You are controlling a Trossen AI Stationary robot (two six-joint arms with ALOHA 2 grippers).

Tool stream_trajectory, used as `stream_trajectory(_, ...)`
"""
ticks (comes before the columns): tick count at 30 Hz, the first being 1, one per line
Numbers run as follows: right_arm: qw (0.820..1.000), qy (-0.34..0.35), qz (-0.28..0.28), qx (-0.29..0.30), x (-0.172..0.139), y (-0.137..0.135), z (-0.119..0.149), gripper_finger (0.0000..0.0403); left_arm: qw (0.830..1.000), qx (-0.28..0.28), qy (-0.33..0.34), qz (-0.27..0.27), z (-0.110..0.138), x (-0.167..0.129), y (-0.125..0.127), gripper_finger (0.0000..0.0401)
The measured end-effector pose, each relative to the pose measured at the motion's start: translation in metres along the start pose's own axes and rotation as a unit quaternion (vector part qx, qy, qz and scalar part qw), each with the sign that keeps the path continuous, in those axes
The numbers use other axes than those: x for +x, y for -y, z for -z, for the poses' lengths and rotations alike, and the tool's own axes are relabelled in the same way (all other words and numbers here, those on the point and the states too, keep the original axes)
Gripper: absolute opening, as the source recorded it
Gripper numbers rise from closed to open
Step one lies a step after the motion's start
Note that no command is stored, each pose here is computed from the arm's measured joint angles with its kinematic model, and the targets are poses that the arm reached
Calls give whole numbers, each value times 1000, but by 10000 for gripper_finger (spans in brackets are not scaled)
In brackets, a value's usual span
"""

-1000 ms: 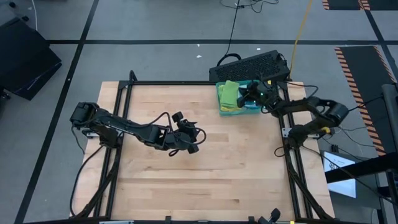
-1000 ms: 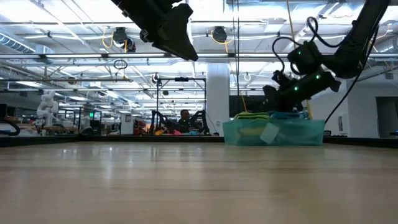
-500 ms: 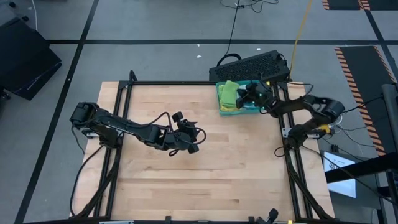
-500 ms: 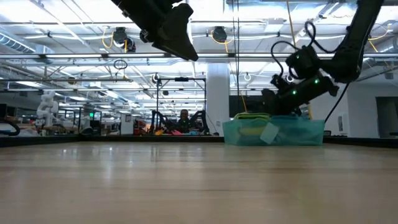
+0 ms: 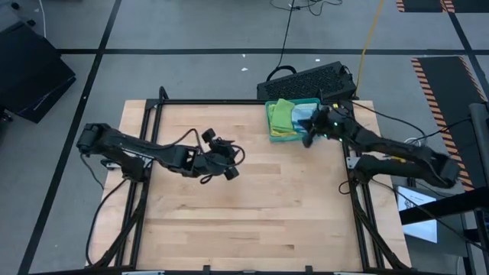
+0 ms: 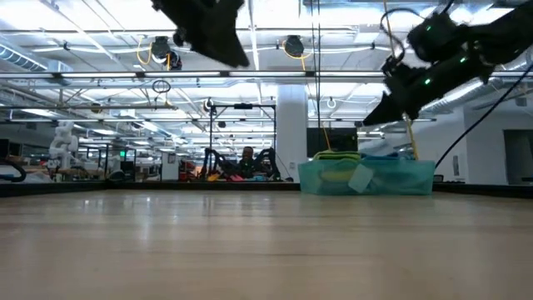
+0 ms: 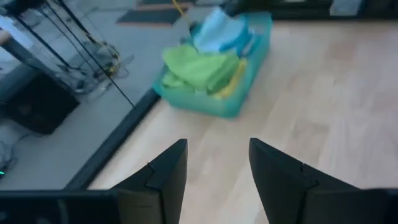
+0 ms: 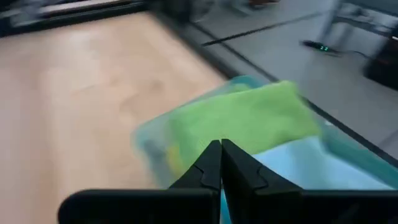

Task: Fold microfiber towels
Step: Return to Home Position

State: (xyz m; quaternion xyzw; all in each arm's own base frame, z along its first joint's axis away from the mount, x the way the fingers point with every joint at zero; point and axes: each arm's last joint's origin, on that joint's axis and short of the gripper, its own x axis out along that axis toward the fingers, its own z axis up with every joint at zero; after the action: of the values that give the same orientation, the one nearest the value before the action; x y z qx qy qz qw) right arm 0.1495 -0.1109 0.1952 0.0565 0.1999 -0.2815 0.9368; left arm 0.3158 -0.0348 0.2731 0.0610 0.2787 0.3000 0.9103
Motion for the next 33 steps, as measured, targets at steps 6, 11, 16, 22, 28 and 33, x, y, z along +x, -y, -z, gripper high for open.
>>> stream_trajectory(6,995,7,-87,-49,-39,-24,-1,1,997,73,-17,-28,1,-9,-14,175)
stream_trajectory(11,986,57,-134,-85,-57,-37,6,1,999,13,-26,-36,8,-7,-19,174)
stream_trajectory(16,976,111,-156,-101,-56,-43,32,0,999,5,-27,-44,47,2,-10,127)
stream_trajectory(22,967,157,-133,-147,-52,-43,50,0,999,-3,30,33,73,2,-18,25)
stream_trajectory(28,959,164,-173,-152,-52,-45,59,0,981,-15,146,123,97,-5,-37,12)
stream_trajectory(33,954,188,-176,-150,-57,-45,58,0,975,-33,185,122,123,-14,-50,9)
